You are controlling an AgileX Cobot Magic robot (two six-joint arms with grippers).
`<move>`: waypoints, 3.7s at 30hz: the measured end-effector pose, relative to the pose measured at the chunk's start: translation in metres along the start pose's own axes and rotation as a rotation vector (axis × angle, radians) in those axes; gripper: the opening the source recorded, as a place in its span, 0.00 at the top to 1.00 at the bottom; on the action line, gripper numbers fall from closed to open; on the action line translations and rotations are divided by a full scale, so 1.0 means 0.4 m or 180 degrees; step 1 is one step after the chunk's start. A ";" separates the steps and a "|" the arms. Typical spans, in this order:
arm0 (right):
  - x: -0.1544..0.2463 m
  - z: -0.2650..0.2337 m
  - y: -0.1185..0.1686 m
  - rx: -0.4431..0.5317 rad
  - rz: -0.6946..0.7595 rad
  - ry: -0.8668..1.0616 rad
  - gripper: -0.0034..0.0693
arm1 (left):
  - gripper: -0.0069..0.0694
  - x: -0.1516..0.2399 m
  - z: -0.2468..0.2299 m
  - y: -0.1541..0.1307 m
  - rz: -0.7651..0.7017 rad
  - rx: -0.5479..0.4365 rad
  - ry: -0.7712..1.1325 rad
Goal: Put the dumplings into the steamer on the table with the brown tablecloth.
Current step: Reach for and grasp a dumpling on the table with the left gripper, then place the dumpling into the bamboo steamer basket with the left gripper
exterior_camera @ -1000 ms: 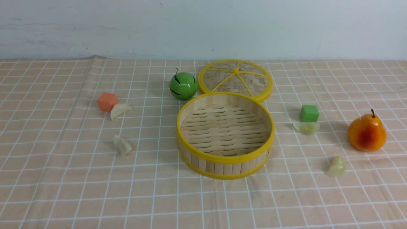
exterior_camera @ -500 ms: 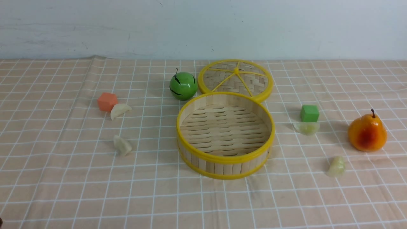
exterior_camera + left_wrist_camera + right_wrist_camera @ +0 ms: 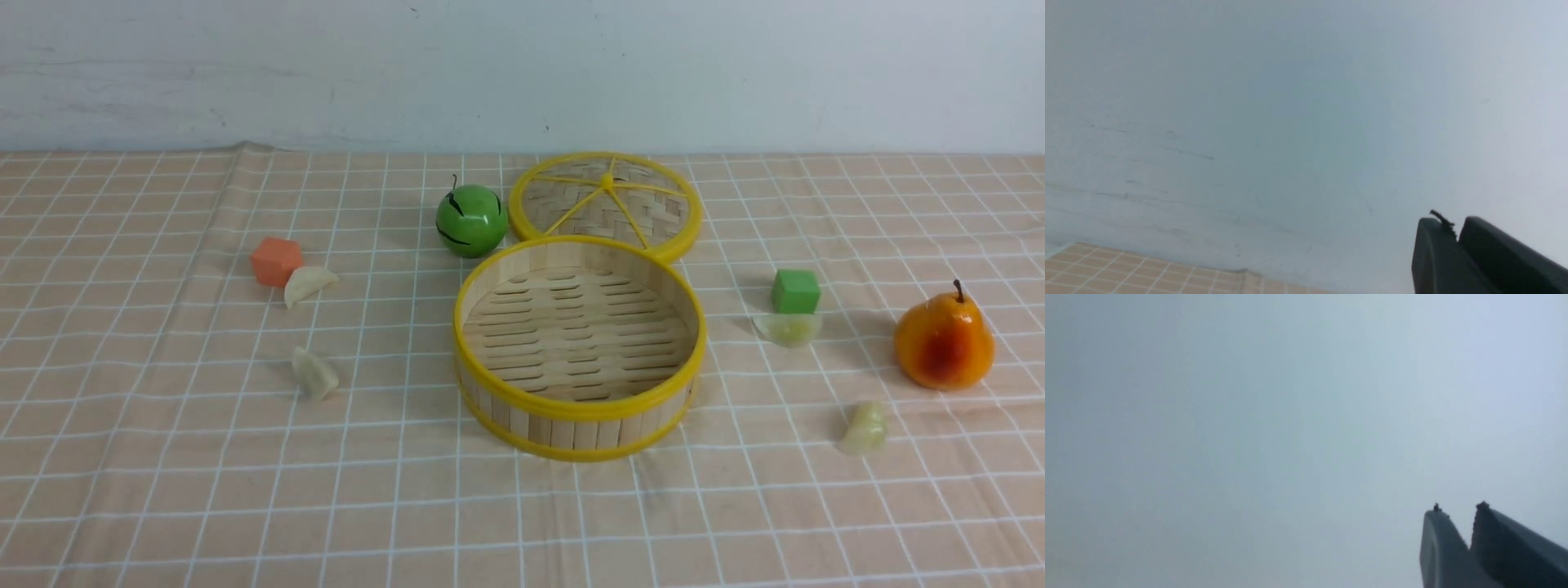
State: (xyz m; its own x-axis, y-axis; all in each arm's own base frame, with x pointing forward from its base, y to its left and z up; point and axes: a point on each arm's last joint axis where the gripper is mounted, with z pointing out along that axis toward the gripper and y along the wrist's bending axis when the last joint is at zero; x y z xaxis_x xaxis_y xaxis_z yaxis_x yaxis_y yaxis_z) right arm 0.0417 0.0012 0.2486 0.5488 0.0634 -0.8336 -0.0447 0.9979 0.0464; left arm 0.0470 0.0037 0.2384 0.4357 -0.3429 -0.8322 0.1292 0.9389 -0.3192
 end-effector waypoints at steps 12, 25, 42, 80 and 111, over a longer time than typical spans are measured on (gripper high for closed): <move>-0.043 0.062 0.002 0.0020 0.0531 0.0187 0.86 | 0.87 -0.137 0.066 -0.081 -0.0729 0.0478 -0.0112; 0.064 0.311 -0.004 0.0226 0.0296 0.2347 0.97 | 0.93 -0.061 0.397 -0.083 -0.0302 -0.0054 0.1472; 0.269 0.417 0.186 -0.0718 -0.0020 0.5074 0.97 | 0.93 0.289 0.609 -0.095 0.0114 -0.1068 0.3419; 0.290 0.412 0.219 -0.1041 0.0323 0.5157 0.96 | 0.39 0.672 0.954 0.081 0.0840 -0.0700 0.4605; 0.289 0.415 0.224 -0.1006 0.0453 0.5135 0.93 | 0.67 0.549 0.903 -0.352 -0.0101 0.0373 0.4722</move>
State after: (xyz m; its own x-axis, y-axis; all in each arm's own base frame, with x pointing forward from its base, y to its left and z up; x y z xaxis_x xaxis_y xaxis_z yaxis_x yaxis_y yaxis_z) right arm 0.2395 0.0998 0.2478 -0.8451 -0.1301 -0.5186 -0.2841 0.9310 0.2294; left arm 0.4464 -0.1922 0.2644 -0.8413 -0.0137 -0.5404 0.2216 0.9030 -0.3680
